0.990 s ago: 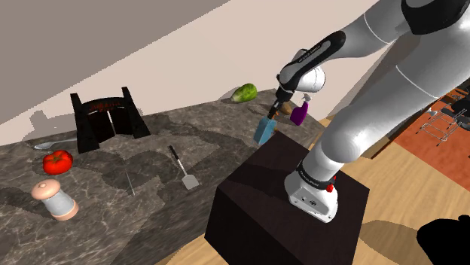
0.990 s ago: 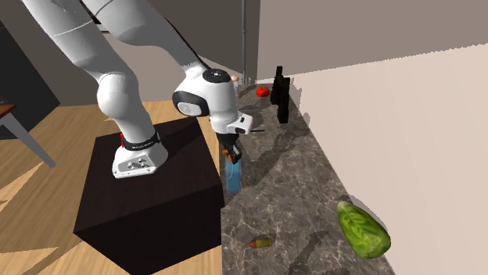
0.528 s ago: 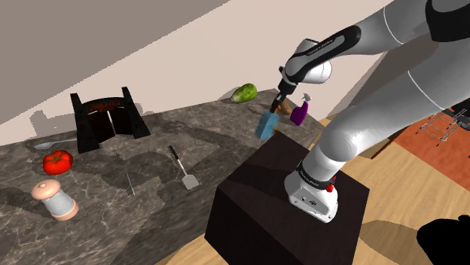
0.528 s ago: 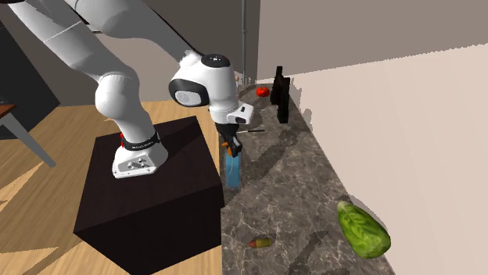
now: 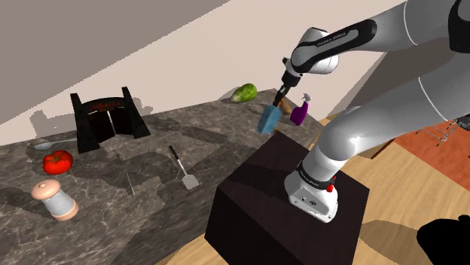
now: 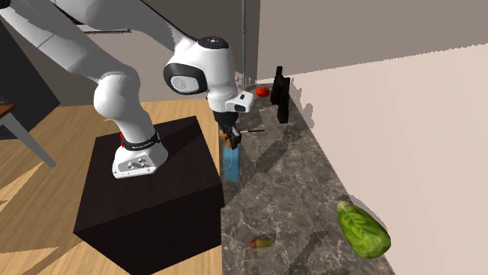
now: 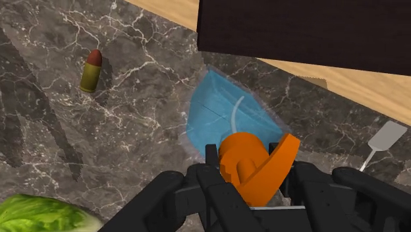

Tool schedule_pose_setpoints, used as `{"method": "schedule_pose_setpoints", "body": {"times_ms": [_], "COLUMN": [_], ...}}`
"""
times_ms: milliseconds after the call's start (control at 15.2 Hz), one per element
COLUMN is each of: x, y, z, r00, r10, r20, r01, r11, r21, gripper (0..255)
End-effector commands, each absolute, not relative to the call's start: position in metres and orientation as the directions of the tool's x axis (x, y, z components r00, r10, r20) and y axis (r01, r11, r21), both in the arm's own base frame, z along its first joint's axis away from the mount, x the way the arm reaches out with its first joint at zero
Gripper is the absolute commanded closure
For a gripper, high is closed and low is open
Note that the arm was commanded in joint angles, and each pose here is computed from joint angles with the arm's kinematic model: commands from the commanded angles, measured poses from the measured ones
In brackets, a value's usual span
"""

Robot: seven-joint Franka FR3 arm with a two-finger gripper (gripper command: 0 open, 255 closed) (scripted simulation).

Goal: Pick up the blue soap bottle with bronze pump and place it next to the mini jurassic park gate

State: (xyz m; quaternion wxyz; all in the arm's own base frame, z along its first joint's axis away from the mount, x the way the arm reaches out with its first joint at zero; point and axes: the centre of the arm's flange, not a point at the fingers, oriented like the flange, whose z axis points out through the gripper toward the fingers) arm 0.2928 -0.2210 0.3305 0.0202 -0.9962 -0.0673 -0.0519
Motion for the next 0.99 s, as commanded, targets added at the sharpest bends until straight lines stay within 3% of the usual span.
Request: {"method": "schedule_pose_setpoints", "body": {"times_ms": [0, 924], "x": [0.292, 0.292], "y": [-0.221, -0.221], "z": [0.341, 0.415], "r00": [0.986, 0.986], "r10": [0.132, 0.132], "r20": [0.105, 0.105], "r01": [0.136, 0.136], "r11": [-0.990, -0.990], "r21": [-0.033, -0.033], "gripper": [255, 255]}}
